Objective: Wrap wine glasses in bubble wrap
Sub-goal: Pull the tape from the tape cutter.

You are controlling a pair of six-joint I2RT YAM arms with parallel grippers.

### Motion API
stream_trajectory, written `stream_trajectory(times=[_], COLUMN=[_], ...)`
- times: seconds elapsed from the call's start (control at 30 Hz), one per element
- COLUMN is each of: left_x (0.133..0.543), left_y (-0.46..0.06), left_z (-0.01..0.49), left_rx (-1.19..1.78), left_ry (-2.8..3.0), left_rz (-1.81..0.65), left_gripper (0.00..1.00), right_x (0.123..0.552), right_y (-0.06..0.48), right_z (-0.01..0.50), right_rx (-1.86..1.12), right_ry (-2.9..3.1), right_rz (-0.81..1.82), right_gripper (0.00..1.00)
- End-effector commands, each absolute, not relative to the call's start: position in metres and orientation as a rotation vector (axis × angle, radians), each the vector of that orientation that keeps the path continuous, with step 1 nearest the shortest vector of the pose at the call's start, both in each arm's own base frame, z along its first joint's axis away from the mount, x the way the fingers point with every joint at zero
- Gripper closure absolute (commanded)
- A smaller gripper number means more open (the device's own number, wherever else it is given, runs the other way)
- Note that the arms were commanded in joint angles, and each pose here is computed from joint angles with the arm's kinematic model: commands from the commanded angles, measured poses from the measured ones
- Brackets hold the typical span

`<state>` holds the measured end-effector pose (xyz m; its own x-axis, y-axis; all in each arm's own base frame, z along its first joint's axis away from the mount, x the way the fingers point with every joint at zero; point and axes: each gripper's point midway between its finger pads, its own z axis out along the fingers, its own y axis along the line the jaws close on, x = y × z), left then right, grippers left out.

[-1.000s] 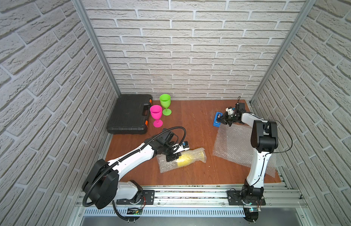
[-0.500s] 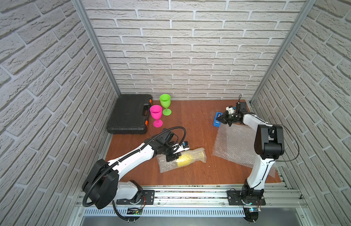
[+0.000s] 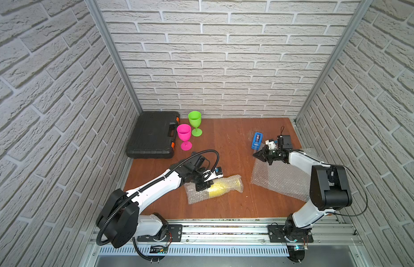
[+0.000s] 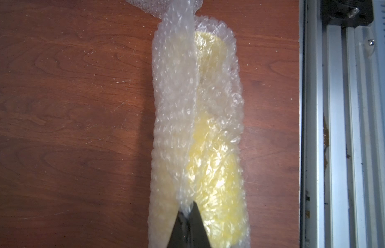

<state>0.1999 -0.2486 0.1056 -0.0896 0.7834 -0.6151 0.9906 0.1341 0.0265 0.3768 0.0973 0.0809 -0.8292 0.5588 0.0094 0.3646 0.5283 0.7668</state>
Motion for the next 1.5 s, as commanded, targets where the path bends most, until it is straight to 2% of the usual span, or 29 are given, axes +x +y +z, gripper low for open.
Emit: stream_trajectory(times=[0.0, 0.27, 0.57, 0.73, 0.87, 0.97, 1.03, 1.2, 1.47], left_x=[0.198, 0.198, 0.200, 0.199, 0.199, 0.199, 0.199, 0.198, 0.198], left_y=[-0.251, -0.250, -0.250, -0.250, -0.250, -0.251, -0.251, -0.251, -0.251], left_z=[0.112, 0.112, 0.111, 0.111, 0.109, 0.109, 0.110, 0.110, 0.108], left_rx=[1.697, 1.694, 1.691, 1.697, 1.697, 1.700, 1.699, 1.700, 1.705], left_ry=[1.919, 1.922, 1.919, 1.922, 1.924, 1.922, 1.920, 1.921, 1.925], left_rz=[-0.565, -0.562, -0.554, -0.556, -0.561, -0.562, -0.564, -0.567, -0.567], left_gripper=[1.00, 1.00, 1.00, 1.00, 1.00, 1.00, 1.00, 1.00, 1.00], right_x=[0.374, 0.363, 0.323, 0.304, 0.325, 0.358, 0.380, 0.429, 0.461], right_y=[0.109, 0.120, 0.134, 0.138, 0.118, 0.105, 0.095, 0.069, 0.062], right_z=[0.073, 0.028, 0.023, 0.046, 0.079, 0.102, 0.111, 0.103, 0.067], right_rx=[0.744, 0.759, 0.772, 0.704, 0.572, 0.483, 0.437, 0.462, 0.498], right_ry=[2.514, 2.593, 2.656, 2.668, 2.634, 2.516, 2.432, 2.389, 2.367], right_rz=[1.240, 1.271, 1.253, 1.213, 1.048, 1.102, 1.111, 1.086, 1.125], right_gripper=[0.97, 0.97, 0.75, 0.74, 0.74, 0.73, 0.68, 0.61, 0.65])
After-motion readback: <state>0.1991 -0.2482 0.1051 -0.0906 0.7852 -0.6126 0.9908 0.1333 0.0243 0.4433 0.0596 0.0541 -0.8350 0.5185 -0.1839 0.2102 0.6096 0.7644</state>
